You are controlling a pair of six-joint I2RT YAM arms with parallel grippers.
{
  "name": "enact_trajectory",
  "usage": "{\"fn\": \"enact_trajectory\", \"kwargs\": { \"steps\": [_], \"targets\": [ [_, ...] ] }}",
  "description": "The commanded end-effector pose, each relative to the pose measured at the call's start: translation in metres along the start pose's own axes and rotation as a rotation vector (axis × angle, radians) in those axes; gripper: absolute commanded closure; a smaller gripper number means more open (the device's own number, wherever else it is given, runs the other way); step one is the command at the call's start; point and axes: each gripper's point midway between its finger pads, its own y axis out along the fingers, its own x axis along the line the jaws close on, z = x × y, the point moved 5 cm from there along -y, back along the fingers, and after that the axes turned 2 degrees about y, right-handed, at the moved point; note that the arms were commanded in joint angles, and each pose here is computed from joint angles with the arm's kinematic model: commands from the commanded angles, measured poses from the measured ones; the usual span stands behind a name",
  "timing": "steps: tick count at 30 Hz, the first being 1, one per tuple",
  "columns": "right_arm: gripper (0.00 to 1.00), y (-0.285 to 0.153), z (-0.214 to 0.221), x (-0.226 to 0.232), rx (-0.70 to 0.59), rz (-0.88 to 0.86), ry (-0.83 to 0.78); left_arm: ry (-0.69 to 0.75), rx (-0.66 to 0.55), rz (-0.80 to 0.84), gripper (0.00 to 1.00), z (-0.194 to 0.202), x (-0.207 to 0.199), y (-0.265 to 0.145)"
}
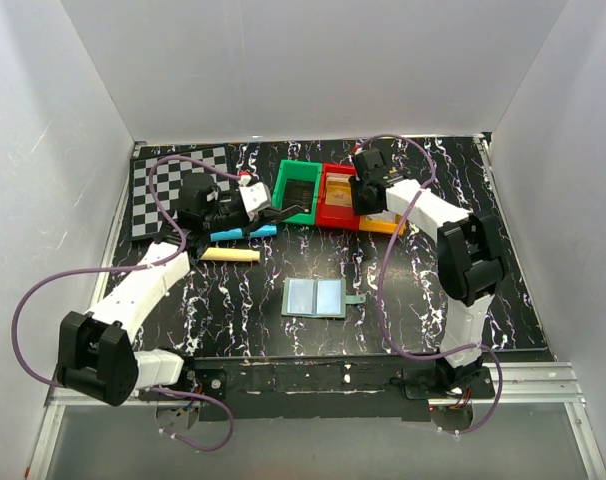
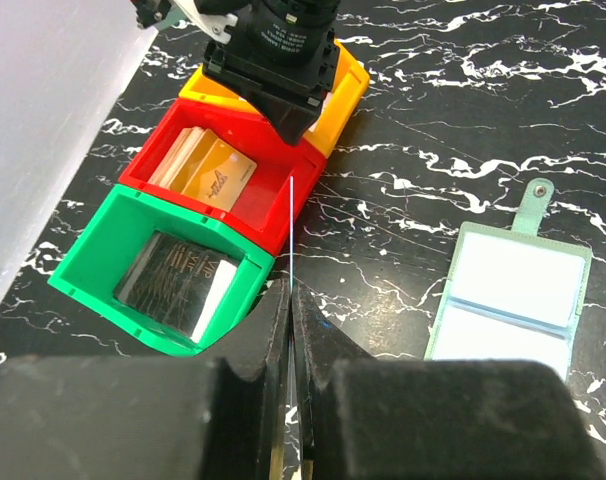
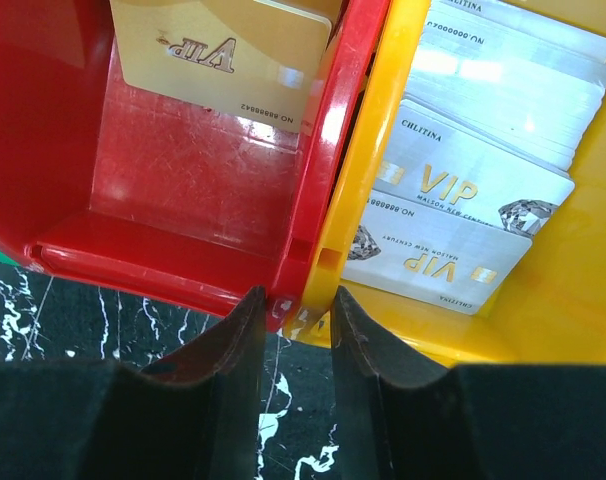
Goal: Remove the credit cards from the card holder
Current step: Move the storage box to the center of the board.
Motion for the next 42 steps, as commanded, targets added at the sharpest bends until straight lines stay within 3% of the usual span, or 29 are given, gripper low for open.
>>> {"fn": "enact_trajectory", "kwargs": {
  "steps": [1,5,13,28,39,42],
  "targets": [
    [0.89,-0.009,0.016,-0.019,0.033,0.038,-0.082,0.025,-0.005,0.041,1.0,-0.006,0.001,0.009],
    [0.99,-0.013,0.021,-0.022,0.039,0.039,-0.106,0.015,-0.005,0.072,1.0,-0.005,0.0,0.018],
    [0.99,-0.024,0.037,-0.03,0.105,0.047,-0.158,0.026,-0.007,0.091,1.0,-0.005,0.0,0.025],
    [0.99,-0.045,0.071,-0.039,0.088,-0.01,-0.298,0.015,-0.018,0.143,1.0,-0.004,-0.004,0.035],
    [0.99,-0.061,0.071,-0.029,0.144,-0.028,-0.297,0.048,0.033,0.14,1.0,0.008,-0.017,0.027],
    [0.74,-0.068,0.067,-0.029,0.144,-0.008,-0.237,0.045,0.04,0.139,1.0,0.01,-0.019,0.025]
  ]
}}
